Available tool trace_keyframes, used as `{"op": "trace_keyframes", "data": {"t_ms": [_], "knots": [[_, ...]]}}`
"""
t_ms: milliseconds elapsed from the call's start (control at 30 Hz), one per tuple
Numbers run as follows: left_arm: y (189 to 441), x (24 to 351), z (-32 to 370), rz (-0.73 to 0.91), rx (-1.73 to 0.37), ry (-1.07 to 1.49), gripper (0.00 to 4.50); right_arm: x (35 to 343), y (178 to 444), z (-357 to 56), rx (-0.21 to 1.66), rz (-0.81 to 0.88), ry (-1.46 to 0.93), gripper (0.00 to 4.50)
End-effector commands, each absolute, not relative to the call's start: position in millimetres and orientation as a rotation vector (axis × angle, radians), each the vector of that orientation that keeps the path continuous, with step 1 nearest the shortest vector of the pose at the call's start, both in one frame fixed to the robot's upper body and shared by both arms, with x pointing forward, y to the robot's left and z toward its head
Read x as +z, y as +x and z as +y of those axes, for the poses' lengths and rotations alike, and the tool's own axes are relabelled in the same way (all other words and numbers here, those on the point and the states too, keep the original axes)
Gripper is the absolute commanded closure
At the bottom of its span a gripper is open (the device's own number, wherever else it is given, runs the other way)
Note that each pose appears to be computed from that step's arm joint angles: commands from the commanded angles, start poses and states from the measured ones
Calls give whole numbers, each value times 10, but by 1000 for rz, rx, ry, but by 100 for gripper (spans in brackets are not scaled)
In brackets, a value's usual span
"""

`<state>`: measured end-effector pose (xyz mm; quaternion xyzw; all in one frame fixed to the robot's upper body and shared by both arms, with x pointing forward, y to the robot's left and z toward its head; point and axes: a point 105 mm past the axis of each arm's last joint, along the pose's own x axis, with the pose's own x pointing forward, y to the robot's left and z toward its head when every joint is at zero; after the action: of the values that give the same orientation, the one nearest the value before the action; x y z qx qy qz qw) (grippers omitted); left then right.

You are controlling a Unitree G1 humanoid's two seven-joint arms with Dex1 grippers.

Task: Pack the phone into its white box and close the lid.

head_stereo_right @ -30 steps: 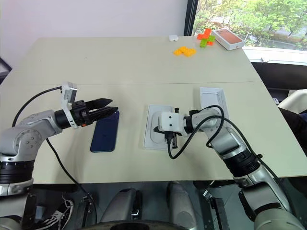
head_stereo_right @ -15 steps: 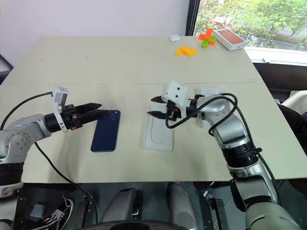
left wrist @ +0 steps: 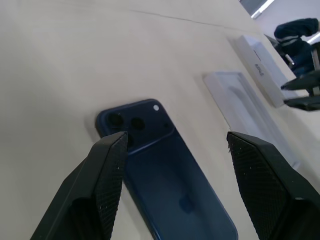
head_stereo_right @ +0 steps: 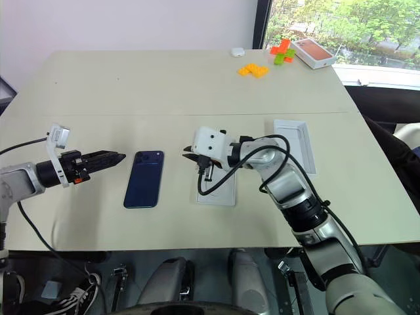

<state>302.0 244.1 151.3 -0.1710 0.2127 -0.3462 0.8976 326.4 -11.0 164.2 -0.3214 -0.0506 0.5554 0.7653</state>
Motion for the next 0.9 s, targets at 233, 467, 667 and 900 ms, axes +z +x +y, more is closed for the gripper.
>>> {"op": "trace_keyframes", "data": {"t_ms": [233,467,667,900], "knots": [[2968,1534,2539,505,-662,-423,2,1579,3291,312,1215,-333,-1014,450],[2908,1399,2466,636,-657,-536,2,1463,3286,580,1276,-348,-1094,450],[2877,1256,2312,726,-642,-541,2,1266,3244,571,1361,-261,-1171,450],[2904,1164,2224,785,-623,-564,2,1179,3265,582,1395,24,-978,450]]}}
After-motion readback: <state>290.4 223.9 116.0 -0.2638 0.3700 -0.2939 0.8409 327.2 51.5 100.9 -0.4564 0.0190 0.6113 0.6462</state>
